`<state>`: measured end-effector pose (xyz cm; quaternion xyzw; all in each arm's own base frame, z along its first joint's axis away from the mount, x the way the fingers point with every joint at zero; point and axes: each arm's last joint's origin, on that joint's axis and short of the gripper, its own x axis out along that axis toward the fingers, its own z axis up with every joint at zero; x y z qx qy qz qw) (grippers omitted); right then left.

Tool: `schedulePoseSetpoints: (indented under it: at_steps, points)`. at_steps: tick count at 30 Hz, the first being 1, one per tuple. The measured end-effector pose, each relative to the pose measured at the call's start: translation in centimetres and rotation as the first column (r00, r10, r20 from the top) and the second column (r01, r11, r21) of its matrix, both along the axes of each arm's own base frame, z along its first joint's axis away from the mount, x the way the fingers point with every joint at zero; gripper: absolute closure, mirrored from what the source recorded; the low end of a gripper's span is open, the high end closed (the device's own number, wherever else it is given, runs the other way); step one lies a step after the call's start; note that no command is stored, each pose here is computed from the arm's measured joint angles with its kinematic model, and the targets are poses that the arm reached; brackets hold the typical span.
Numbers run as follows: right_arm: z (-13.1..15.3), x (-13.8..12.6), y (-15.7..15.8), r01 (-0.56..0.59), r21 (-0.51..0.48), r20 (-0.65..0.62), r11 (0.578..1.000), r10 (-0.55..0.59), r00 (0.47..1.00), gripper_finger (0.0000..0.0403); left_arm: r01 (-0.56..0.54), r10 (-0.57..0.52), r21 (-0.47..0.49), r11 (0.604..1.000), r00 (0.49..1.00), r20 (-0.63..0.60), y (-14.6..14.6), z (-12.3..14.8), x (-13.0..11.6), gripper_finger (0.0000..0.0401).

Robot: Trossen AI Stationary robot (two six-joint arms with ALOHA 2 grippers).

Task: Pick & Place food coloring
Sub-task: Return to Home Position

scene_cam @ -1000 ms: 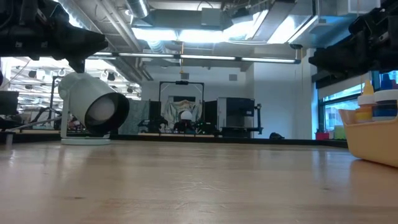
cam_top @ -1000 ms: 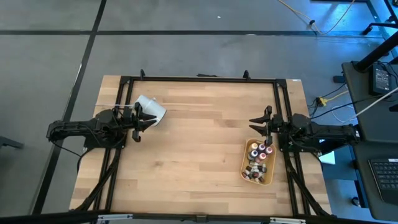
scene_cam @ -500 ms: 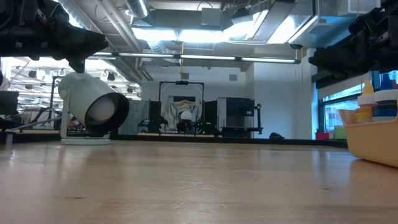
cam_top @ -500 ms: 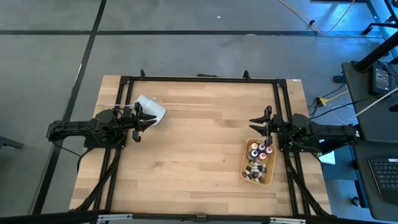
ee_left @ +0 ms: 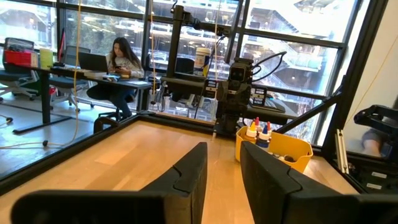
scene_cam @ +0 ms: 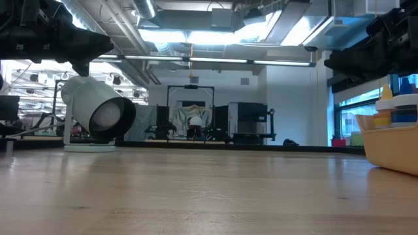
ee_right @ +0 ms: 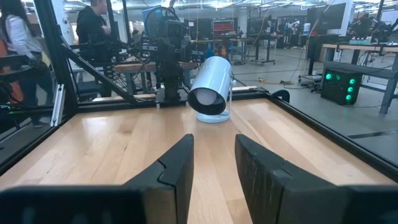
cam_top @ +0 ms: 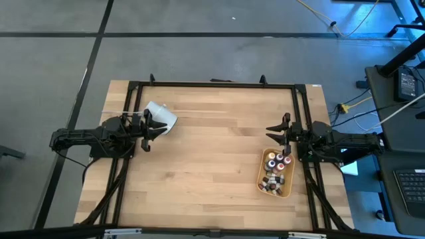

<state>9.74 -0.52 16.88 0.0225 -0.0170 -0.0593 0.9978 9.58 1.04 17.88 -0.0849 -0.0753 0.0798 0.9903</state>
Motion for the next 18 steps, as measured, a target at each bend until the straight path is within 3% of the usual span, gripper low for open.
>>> schedulePoseSetpoints:
  at_steps: [18]
  points:
    - [0.00,0.00,0.00,0.000,0.000,0.000,1.000,0.000,1.000,0.0283,0.000,0.000,0.000,1.000,1.000,0.000,0.00,0.00,0.00,0.0308]
